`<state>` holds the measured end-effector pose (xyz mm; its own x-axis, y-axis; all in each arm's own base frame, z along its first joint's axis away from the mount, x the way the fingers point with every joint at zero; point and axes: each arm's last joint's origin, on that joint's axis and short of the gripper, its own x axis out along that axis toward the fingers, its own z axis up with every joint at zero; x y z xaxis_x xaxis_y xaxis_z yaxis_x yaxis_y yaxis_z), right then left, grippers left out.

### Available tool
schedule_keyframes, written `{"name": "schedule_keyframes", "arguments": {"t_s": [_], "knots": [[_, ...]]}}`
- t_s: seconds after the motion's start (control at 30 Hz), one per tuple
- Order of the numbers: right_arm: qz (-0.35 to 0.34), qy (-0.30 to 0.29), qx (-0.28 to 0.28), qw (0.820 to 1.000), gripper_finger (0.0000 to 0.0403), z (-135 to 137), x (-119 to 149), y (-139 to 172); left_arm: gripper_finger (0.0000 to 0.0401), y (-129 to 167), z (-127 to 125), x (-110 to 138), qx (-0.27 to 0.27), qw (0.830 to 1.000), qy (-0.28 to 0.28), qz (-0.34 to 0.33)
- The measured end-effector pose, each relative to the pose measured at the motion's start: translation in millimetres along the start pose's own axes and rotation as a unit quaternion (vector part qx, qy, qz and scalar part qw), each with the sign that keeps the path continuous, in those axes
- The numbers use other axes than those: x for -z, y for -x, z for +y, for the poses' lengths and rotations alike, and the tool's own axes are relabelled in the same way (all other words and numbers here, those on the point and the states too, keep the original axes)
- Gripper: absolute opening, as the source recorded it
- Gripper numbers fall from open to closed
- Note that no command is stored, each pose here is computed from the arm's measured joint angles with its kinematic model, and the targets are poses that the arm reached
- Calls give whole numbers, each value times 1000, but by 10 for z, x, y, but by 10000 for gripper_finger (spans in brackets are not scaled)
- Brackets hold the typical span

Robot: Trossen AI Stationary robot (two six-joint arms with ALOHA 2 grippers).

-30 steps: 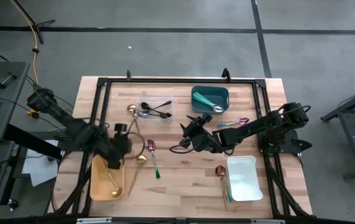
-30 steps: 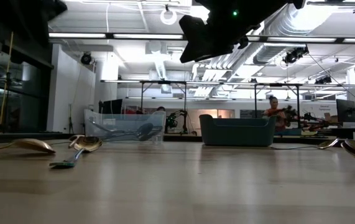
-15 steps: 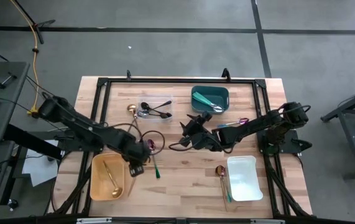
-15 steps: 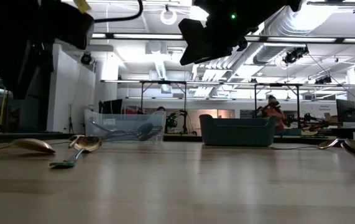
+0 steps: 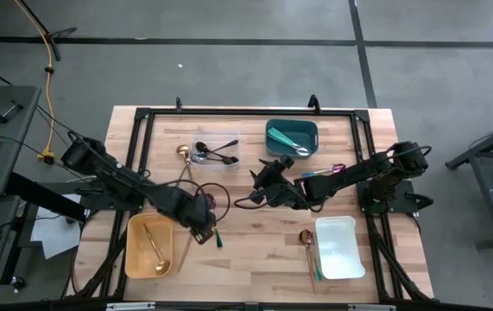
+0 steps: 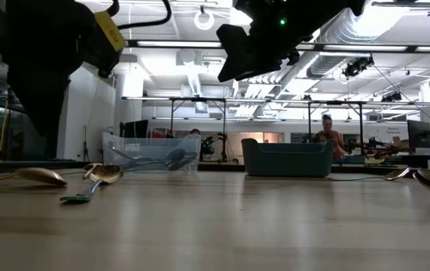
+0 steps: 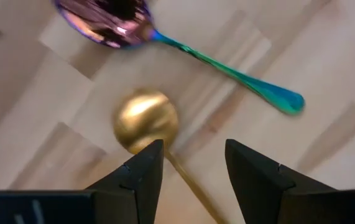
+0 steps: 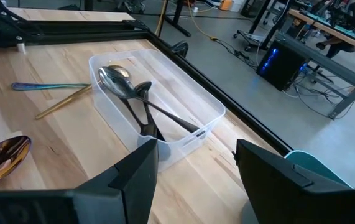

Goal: Sort silverware by color (type)
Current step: Put the gold spoon into the yellow bin

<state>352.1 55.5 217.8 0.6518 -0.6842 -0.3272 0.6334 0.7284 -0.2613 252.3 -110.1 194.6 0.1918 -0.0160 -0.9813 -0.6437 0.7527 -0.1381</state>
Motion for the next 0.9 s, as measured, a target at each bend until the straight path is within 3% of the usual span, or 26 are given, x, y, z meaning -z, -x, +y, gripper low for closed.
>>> {"name": "schedule_keyframes", "arguments": {"t_s": [0.27, 0.9], "knots": [[2, -1, 0, 1000, 213, -1, 5, 0, 166, 11, -32, 93, -17, 999, 11, -32], [2, -1, 1, 1000, 213, -1, 5, 0, 165, -352, -31, 234, -86, 996, 5, 2]]}}
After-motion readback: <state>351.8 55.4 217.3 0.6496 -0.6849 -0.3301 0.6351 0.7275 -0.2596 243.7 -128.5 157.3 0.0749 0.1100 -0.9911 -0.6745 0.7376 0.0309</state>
